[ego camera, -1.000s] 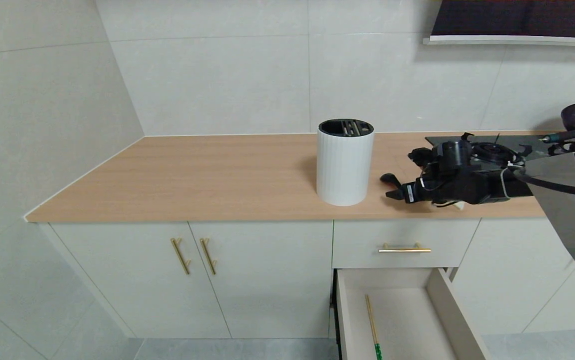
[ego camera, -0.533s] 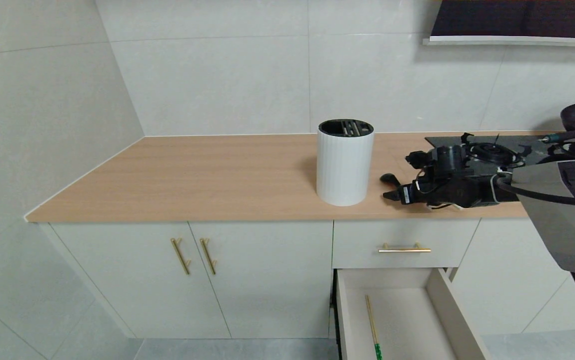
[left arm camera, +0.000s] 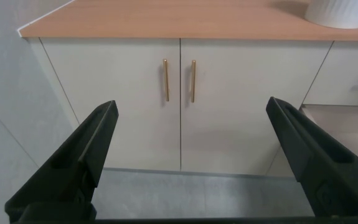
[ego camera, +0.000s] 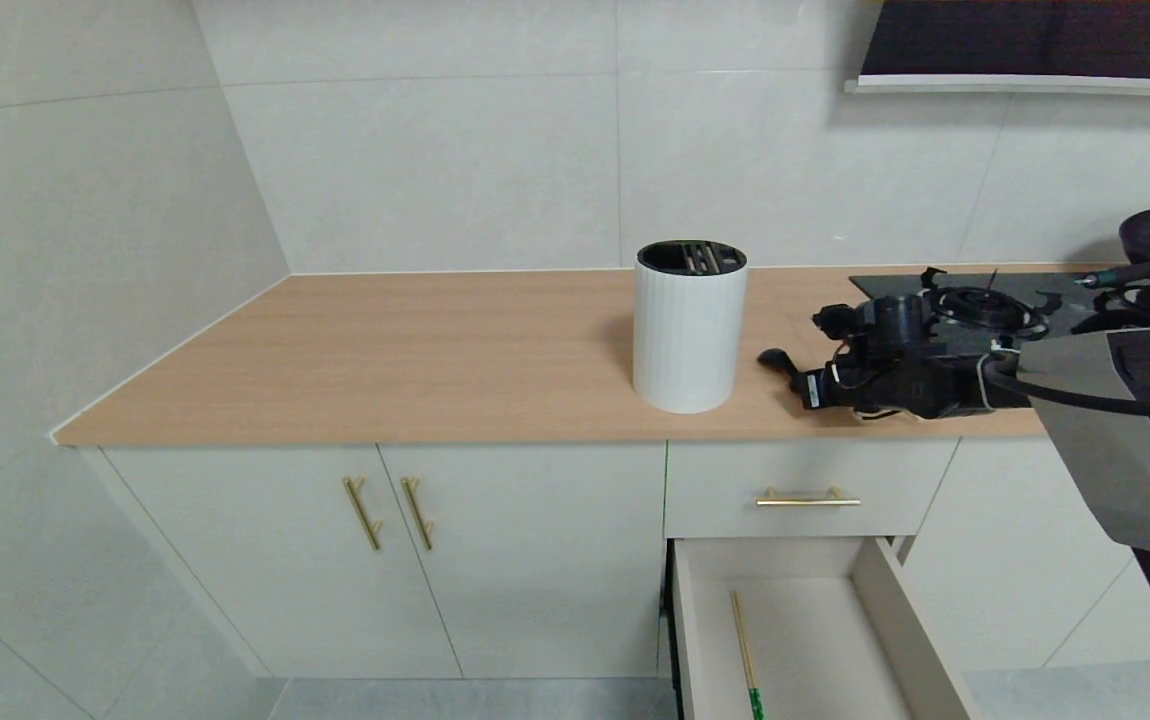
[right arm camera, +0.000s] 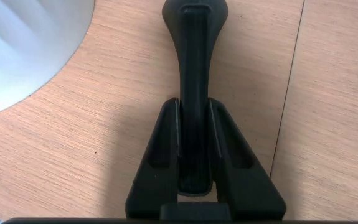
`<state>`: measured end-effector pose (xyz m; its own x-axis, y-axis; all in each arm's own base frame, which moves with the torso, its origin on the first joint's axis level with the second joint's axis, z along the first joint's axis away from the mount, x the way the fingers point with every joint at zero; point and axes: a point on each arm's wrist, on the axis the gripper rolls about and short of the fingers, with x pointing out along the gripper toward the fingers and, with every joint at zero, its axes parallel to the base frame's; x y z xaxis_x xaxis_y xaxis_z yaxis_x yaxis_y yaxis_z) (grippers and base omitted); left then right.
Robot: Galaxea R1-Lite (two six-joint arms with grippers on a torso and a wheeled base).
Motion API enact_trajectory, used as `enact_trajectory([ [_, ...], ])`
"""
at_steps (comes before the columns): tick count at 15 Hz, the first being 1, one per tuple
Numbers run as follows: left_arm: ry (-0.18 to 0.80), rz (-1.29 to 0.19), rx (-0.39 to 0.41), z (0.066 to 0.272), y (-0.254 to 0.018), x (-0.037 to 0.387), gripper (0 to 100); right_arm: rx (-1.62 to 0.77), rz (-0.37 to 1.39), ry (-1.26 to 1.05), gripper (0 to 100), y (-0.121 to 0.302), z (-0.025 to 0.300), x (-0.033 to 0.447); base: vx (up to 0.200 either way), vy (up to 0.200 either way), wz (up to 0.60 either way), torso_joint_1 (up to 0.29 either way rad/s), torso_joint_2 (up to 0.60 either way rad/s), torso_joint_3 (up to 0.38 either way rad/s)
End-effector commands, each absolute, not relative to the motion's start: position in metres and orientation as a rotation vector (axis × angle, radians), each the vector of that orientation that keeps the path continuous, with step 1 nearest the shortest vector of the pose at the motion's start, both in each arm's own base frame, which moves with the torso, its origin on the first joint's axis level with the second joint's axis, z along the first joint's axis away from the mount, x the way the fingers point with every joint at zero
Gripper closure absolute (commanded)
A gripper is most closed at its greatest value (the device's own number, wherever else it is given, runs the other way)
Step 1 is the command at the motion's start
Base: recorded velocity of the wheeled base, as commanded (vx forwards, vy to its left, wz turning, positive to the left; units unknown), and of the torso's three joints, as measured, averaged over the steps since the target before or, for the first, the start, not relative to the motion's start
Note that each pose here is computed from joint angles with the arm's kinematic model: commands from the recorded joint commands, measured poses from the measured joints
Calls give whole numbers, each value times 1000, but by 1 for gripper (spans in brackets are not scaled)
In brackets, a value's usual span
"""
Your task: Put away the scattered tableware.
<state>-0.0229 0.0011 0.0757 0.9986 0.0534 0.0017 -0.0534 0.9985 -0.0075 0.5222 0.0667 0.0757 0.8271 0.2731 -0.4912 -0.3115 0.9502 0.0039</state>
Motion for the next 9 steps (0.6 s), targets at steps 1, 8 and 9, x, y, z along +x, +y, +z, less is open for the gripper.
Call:
enact_trajectory([
  [1,-2,54,-8,76,1,-23,0,-80,297,516,100,66,76,521,0,0,0,0,0,0],
  [8,-2,54,-8,76,1,-23,0,53,165,488,100,49,191,414,0,0,0,0,0,0],
  [9,-2,54,-8,76,1,-23,0,78,152,516,100,44,200,372,0,0,0,0,0,0],
])
